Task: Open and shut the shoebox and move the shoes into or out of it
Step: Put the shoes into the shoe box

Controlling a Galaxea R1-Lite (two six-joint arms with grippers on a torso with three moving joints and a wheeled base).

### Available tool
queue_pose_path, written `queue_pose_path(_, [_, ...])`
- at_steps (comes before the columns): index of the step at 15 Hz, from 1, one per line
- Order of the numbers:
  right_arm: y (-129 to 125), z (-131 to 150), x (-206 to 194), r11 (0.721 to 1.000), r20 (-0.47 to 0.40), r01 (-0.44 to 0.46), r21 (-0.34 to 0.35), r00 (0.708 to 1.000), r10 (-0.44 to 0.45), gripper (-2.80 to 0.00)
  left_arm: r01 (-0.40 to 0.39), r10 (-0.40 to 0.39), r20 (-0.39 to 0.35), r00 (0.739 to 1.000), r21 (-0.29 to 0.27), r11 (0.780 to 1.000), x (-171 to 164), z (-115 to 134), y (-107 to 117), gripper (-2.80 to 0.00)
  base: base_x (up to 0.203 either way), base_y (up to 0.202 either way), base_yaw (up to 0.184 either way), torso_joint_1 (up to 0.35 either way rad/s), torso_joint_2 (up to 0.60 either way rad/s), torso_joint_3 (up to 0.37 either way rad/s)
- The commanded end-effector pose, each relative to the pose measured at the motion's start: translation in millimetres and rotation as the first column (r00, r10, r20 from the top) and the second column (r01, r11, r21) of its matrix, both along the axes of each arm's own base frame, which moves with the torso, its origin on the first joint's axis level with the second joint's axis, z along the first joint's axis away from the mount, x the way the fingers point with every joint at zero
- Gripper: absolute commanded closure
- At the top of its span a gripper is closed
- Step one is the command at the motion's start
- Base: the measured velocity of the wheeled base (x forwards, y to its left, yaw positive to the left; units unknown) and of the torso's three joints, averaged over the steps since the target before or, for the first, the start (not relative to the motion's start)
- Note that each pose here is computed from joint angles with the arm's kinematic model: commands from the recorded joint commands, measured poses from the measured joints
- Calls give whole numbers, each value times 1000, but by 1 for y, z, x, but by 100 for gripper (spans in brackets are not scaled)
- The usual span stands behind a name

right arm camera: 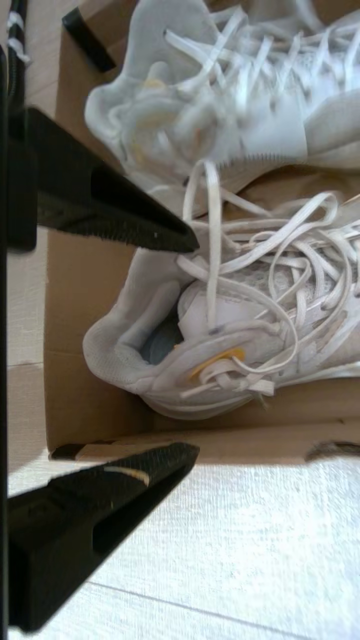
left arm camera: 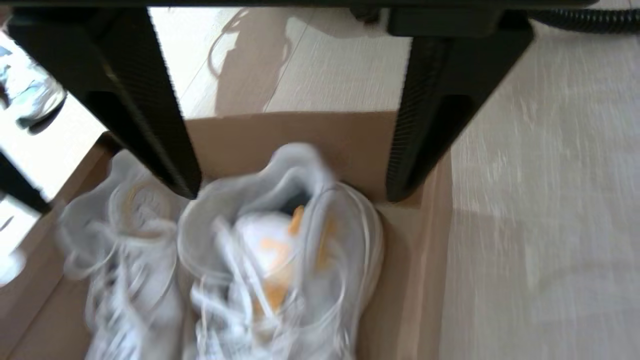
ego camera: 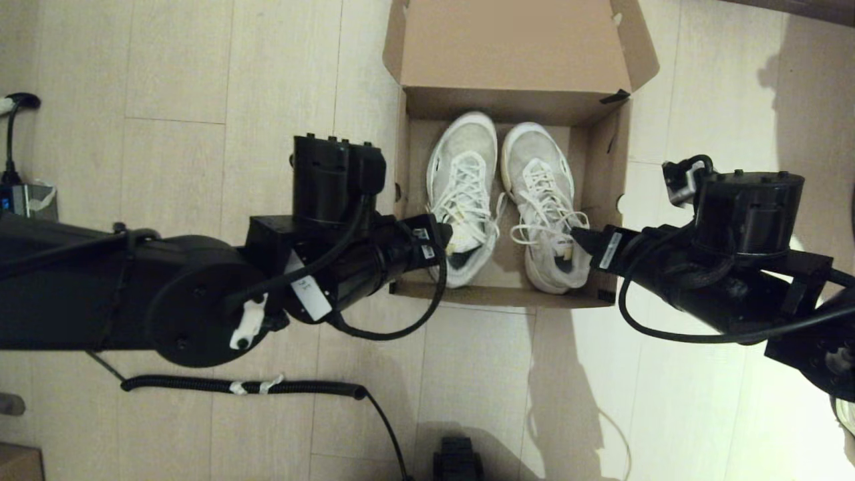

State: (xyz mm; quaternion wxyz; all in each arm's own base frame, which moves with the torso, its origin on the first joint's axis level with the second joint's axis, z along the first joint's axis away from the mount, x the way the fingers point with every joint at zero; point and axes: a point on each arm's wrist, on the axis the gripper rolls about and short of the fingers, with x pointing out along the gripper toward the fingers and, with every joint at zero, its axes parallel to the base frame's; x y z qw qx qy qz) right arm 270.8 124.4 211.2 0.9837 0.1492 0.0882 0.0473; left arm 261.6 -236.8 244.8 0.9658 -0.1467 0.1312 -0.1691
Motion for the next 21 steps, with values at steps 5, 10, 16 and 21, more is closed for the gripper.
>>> queue_pose_path(5, [-19,19,-23,999,62,40,11,997,-41,-280,-97,110,117,987,-111,989,-22,61,64,-280,0,0,0,0,0,0])
queue_pose_path(10, [-27,-1,-21,996,3,68,-53,998,-68,-280,-247,248,55,967,-33,968,-13,36,110,-280,0,0,0,0,0,0])
queue_pose_path(16, [-44,12,9,979,49,197,-44,980,-195,-280,-231,237,77,969,-78,970,22,24,152,-280,0,0,0,0,0,0])
queue_pose_path(21, [-51,21,-2,969,77,244,-23,967,-242,0,-200,208,90,974,-88,976,13,30,154,-280,0,0,0,0,0,0])
